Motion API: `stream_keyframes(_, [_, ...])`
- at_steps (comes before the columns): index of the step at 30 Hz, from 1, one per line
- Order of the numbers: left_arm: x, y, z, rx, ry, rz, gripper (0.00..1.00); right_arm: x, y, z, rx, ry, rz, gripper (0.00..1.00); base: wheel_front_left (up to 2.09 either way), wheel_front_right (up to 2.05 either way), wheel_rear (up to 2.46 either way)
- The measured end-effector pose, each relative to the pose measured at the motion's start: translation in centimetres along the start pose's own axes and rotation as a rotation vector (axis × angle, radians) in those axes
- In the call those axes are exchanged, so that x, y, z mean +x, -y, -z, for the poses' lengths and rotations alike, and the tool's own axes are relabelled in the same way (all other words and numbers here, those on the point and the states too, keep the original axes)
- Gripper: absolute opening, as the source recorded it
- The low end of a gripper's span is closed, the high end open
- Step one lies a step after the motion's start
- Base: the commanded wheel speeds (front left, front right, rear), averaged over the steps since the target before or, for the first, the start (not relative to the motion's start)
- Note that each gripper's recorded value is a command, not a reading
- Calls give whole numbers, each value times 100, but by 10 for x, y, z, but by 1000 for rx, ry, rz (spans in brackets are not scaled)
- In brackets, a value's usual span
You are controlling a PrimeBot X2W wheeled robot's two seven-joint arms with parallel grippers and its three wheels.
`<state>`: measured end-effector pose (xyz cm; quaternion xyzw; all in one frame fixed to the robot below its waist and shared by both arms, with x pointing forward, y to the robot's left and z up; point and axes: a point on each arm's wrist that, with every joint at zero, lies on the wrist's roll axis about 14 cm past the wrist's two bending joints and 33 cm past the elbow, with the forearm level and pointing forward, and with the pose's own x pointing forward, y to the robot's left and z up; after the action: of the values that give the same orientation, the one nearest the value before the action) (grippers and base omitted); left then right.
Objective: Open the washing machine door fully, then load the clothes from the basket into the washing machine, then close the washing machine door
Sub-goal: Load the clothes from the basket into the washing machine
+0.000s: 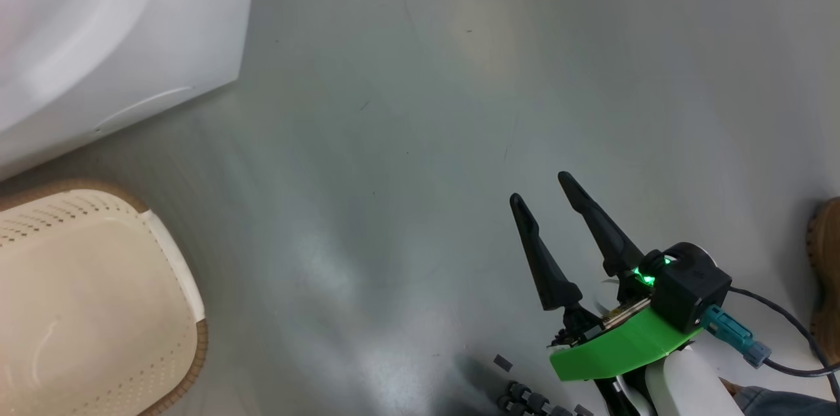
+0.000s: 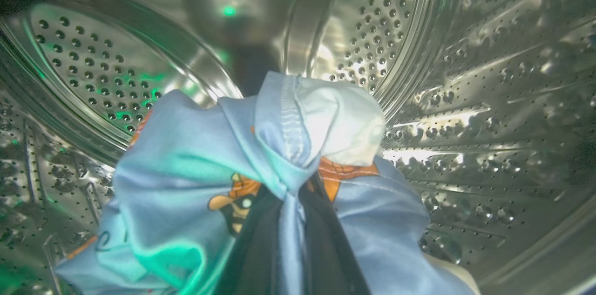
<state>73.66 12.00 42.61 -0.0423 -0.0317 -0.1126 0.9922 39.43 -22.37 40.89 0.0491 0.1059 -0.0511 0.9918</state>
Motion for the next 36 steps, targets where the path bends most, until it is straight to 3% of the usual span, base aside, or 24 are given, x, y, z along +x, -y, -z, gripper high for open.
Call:
stream_keyframes(5, [-1, -3, 23, -1, -86, -20, 0, -4, 1, -2, -1, 3, 6, 100, 0, 0, 0])
stream_keyframes(9, [-1, -4, 32, -8, -136, -35, 13, -11, 4, -1, 4, -6, 21, 100, 0, 0, 0])
stream_keyframes(10, [-1, -5, 35, -7, -154, -37, 21, -11, 4, -1, 4, -4, 22, 100, 0, 0, 0])
stream_keyframes(12, [-2, -5, 40, 1, -193, -36, 47, -11, 5, -1, 4, -2, 24, 100, 0, 0, 0])
stream_keyframes(13, [-3, -5, 42, 10, -206, -34, 80, -11, 5, -2, 5, -2, 24, 100, 0, 0, 0])
stream_keyframes(14, [-4, -7, 44, 11, -214, -40, 100, -11, 5, -2, 6, -1, 23, 100, 0, 0, 0])
stream_keyframes(22, [-10, -16, 43, 48, -252, -79, 100, -9, 0, -3, 14, 7, 8, 100, 0, 0, 0])
stream_keyframes(36, [-31, 2, 24, 61, -258, -87, 100, -7, -11, -14, 35, 45, -32, 100, 0, 0, 0])
